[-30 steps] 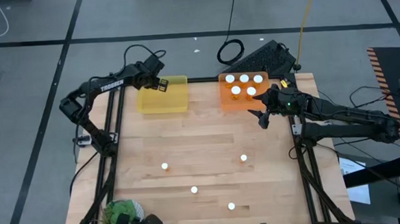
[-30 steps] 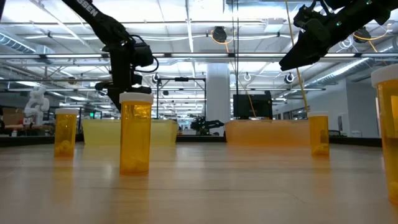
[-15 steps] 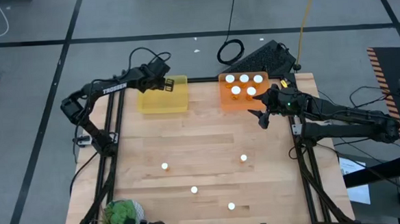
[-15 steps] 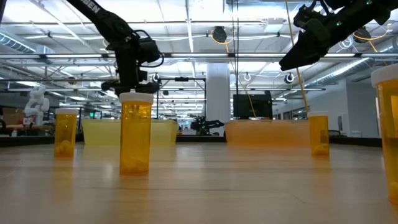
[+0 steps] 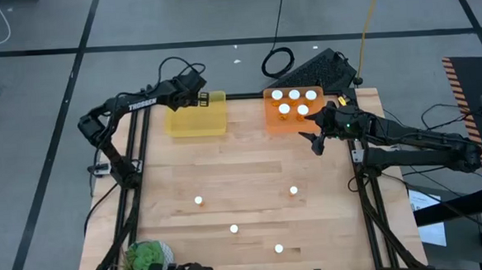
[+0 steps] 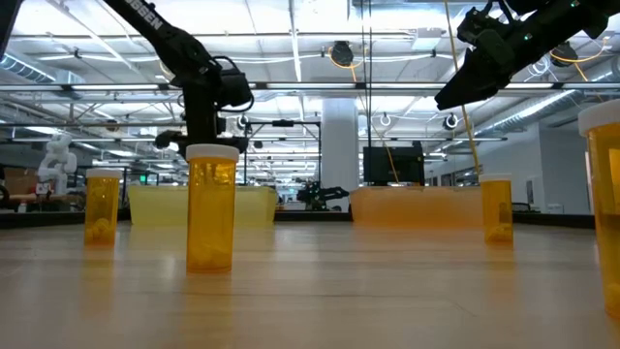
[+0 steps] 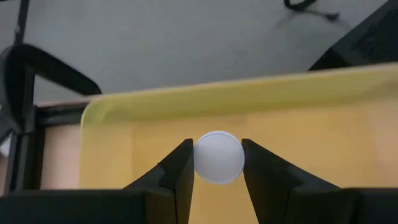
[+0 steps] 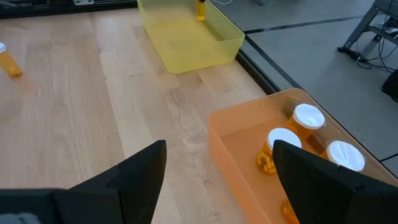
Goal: Pick and place medicine bottles into bin by pill shape (circle, oval)
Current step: Put the small yellow pill bottle into the transparent yellow bin
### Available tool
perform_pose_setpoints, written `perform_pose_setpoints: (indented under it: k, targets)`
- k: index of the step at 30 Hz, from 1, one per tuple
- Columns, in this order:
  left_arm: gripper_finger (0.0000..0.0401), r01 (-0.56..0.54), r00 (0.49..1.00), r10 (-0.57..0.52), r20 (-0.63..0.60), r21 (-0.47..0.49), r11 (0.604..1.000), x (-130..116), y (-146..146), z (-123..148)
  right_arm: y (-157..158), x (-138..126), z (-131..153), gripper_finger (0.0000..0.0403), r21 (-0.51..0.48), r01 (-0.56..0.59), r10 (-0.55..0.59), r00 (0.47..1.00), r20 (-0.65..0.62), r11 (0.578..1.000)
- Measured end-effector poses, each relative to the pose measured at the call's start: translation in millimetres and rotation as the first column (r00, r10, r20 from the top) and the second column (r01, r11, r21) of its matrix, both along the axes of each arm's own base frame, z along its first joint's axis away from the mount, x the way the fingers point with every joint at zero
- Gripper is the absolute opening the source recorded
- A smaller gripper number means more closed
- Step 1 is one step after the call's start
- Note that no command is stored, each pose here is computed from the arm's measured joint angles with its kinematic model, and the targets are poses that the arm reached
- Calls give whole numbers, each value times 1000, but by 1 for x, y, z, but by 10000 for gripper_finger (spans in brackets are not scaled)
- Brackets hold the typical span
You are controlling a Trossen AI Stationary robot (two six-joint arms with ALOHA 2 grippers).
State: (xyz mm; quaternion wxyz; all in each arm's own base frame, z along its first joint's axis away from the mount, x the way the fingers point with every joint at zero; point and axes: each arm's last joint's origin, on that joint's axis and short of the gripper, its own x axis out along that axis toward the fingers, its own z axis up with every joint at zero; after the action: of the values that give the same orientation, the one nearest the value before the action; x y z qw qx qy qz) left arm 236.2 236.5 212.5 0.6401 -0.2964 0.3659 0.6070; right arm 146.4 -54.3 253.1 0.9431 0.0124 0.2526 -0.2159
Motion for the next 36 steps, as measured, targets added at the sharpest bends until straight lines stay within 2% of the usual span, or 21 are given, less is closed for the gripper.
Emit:
perform_pose_setpoints:
  k: [13,21,24,28,36]
  targets:
    - [127,-64,997,66,-35,44,997,-3,4,-3,0,0,0,287,-10,-10,10,1000,-2,1000]
    - [127,-17,1000,18,-6,31,999,11,-4,-7,0,1,2,287,-9,-29,30,999,23,1000]
    - [127,-36,998,36,-59,10,999,10,-3,-17,0,2,3,287,-11,-32,32,999,28,999]
    - [127,-69,992,72,-106,34,997,7,-3,-19,0,2,3,287,-12,-32,32,999,27,999]
    - [127,-95,988,99,-116,39,995,2,2,-20,0,2,2,287,-14,-34,35,999,21,999]
